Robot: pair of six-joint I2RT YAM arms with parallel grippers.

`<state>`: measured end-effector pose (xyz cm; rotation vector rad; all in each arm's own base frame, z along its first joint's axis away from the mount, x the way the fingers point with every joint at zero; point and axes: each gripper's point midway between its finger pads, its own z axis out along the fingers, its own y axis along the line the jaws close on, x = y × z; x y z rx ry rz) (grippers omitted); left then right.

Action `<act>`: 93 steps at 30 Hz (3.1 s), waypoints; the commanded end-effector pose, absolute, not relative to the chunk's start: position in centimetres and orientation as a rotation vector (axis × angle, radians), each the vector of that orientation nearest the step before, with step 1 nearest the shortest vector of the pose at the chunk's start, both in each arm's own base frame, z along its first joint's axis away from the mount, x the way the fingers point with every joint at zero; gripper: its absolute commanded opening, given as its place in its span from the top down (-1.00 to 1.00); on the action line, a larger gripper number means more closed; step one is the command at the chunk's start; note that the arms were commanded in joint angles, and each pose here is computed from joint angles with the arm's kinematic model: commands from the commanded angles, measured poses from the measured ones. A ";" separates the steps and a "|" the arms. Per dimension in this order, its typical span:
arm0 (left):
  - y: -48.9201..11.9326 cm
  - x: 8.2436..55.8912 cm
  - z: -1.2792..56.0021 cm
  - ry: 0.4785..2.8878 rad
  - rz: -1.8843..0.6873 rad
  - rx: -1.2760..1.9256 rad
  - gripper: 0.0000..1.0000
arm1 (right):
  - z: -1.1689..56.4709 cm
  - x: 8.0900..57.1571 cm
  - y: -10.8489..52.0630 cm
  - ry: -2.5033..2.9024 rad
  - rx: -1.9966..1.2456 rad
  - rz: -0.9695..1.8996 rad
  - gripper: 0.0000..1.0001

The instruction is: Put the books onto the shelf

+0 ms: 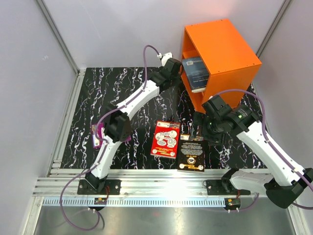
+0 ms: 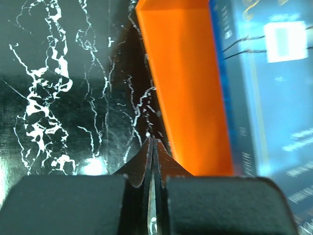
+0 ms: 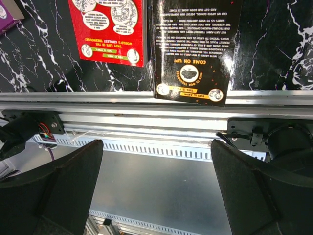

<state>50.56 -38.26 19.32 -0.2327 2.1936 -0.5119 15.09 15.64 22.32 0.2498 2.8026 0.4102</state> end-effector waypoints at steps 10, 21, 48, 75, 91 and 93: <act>-45.8 50.9 22.9 1.997 -0.645 -0.108 1.00 | 20.7 12.4 12.1 2.937 0.268 0.148 -1.00; -48.9 50.9 21.5 1.955 -0.729 -0.119 1.00 | 20.3 12.3 11.3 2.965 0.226 0.055 -1.00; -31.1 42.7 18.9 2.275 -0.556 -0.099 -0.92 | 16.0 16.0 15.5 2.972 0.160 0.194 -1.00; -26.9 27.3 4.1 2.710 -0.777 -0.216 -0.95 | 2.3 30.9 26.0 3.001 0.390 0.494 -0.96; -32.4 23.7 2.3 2.656 -1.267 -0.157 -0.76 | -4.3 26.2 27.9 3.150 0.393 0.412 0.42; -33.4 22.9 4.5 2.582 -1.407 -0.112 -0.72 | -5.0 25.6 28.0 3.169 0.393 0.406 0.68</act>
